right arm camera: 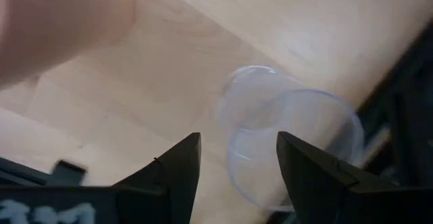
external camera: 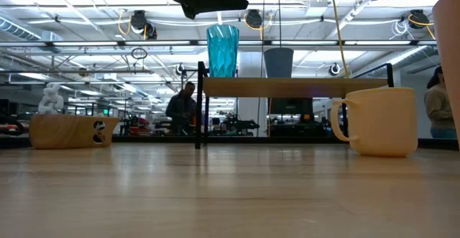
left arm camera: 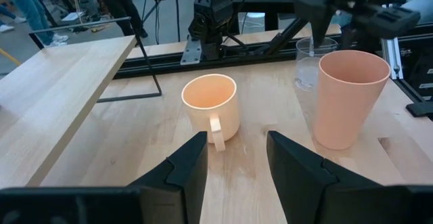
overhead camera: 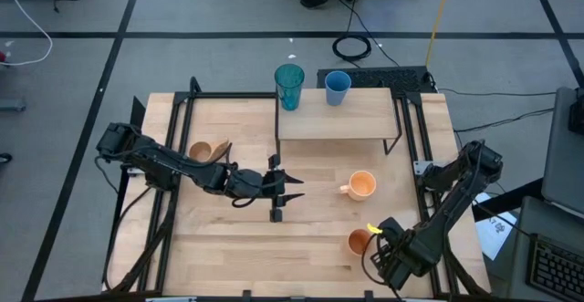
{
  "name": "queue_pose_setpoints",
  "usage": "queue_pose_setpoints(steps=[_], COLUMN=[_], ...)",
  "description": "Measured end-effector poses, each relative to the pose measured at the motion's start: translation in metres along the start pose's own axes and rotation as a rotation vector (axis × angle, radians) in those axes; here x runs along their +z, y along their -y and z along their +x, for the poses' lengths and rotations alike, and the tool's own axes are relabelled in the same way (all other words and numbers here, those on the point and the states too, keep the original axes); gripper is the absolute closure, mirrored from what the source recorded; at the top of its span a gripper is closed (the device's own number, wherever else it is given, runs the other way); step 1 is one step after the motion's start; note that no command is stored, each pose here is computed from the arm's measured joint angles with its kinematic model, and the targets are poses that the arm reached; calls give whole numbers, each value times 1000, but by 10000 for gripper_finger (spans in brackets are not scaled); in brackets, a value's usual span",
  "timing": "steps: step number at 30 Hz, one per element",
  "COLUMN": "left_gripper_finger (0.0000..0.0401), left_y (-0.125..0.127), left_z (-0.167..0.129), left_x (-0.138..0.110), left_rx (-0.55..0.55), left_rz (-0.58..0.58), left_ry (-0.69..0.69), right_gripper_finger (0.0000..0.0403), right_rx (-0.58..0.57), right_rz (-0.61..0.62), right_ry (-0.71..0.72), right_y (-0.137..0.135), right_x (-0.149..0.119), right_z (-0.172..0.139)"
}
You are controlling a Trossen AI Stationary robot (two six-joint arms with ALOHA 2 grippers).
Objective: Stack small to large cups/mugs on shelf
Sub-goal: Put the transparent mug on the shelf
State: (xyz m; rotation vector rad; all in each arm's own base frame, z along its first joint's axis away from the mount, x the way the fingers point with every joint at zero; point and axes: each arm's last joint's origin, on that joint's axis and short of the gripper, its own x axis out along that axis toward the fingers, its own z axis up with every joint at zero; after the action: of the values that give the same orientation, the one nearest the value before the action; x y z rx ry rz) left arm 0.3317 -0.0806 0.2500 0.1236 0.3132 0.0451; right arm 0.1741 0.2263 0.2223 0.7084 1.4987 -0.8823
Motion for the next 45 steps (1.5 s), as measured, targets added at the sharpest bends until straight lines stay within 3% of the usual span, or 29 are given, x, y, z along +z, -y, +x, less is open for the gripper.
queue_pose_setpoints(steps=[13,28,37,45], left_gripper_finger=[247,247,247,247], left_y=[0,0,0,0], left_z=[0,0,0,0], left_x=[0,0,0,0], left_rx=[0,0,0,0], left_rz=[-3,-2,-1,-1], left_ry=[1,0,1,0], right_gripper_finger=[226,395,401,402], right_rx=[14,61,49,106], right_rz=[-12,-35,-64,-83], right_ry=[-7,-26,-72,-87], right_y=[1,8,8,16], right_x=[6,8,7,14], right_z=[25,12,11,-3])
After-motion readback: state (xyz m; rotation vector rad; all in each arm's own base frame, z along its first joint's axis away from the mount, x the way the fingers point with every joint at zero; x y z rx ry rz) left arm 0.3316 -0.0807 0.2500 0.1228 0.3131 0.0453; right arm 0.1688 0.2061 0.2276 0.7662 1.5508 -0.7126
